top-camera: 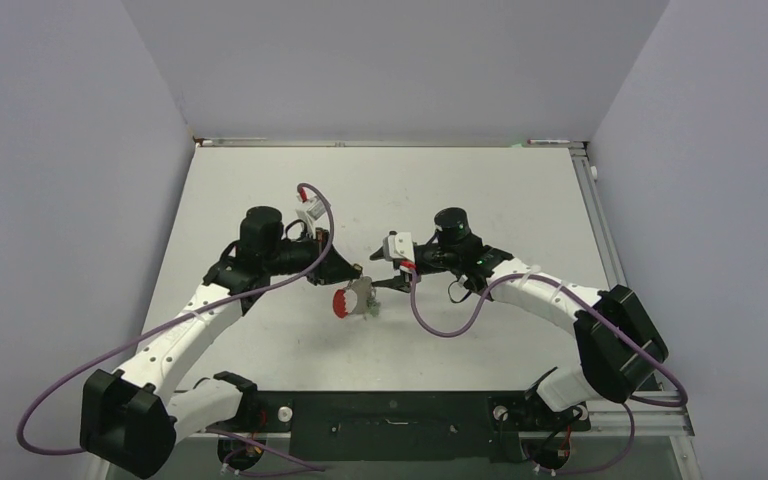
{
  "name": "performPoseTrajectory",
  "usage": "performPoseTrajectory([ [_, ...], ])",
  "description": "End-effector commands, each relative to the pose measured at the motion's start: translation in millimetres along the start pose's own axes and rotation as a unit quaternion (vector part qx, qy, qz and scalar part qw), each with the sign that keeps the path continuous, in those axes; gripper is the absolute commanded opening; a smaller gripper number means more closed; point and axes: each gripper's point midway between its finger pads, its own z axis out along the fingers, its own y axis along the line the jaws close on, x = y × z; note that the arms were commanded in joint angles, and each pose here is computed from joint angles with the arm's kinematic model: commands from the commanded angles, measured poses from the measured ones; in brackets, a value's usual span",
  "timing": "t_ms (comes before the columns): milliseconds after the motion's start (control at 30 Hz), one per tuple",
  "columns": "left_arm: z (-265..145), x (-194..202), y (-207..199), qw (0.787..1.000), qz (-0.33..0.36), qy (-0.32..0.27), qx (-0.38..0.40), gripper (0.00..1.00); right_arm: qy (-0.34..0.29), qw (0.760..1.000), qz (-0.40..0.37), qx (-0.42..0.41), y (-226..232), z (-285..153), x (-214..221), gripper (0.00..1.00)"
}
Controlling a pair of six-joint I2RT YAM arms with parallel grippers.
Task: Remove the keys from the keyring
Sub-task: Adjust the key on the keyring, then remove the key from the keyring.
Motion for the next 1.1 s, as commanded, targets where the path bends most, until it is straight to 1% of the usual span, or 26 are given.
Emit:
performPoseTrajectory([
  [0, -5.4, -21.8, -11.8, 0.998, -0.066, -0.02, 0.013, 0.0, -0.006, 0.999, 0.016, 0.041, -20.4, -3.4, -8.5, 0.55],
  [100, -5.0, -22.3, -7.9, 0.995, -0.098, -0.023, 0.01, 0.0, -0.005, 0.997, 0.051, 0.057, -20.7, -6.9, -9.0, 0.55],
  [200, -4.1, -22.7, -4.5, 0.992, -0.122, -0.028, 0.005, 0.0, -0.017, 0.994, 0.089, 0.068, -19.6, -9.1, -15.8, 0.53],
  [367, -2.5, -27.4, 2.4, 0.986, -0.157, -0.048, -0.005, 0.0, -0.048, 0.984, 0.154, 0.07, -11.9, -9.0, -28.7, 0.46],
  [500, -2.2, -32.1, 2.4, 0.984, -0.17, -0.058, -0.004, 0.0, -0.078, 0.975, 0.189, 0.091, -14.9, -6.0, -40.8, 0.46],
  [633, -1.0, -33.6, 3.7, 0.982, -0.179, -0.059, -0.007, 0.0, -0.086, 0.972, 0.188, 0.11, -18.0, -1.6, -44.1, 0.47],
  [767, -1.0, -34.1, 3.4, 0.982, -0.181, -0.059, -0.007, 0.0, -0.086, 0.972, 0.178, 0.128, -23.3, 2.0, -44.3, 0.45],
  [1067, -0.2, -36.8, 2.5, 0.982, -0.18, -0.065, -0.003, 0.0, -0.084, 0.973, 0.164, 0.136, -27.1, 9.1, -47.4, 0.37],
])
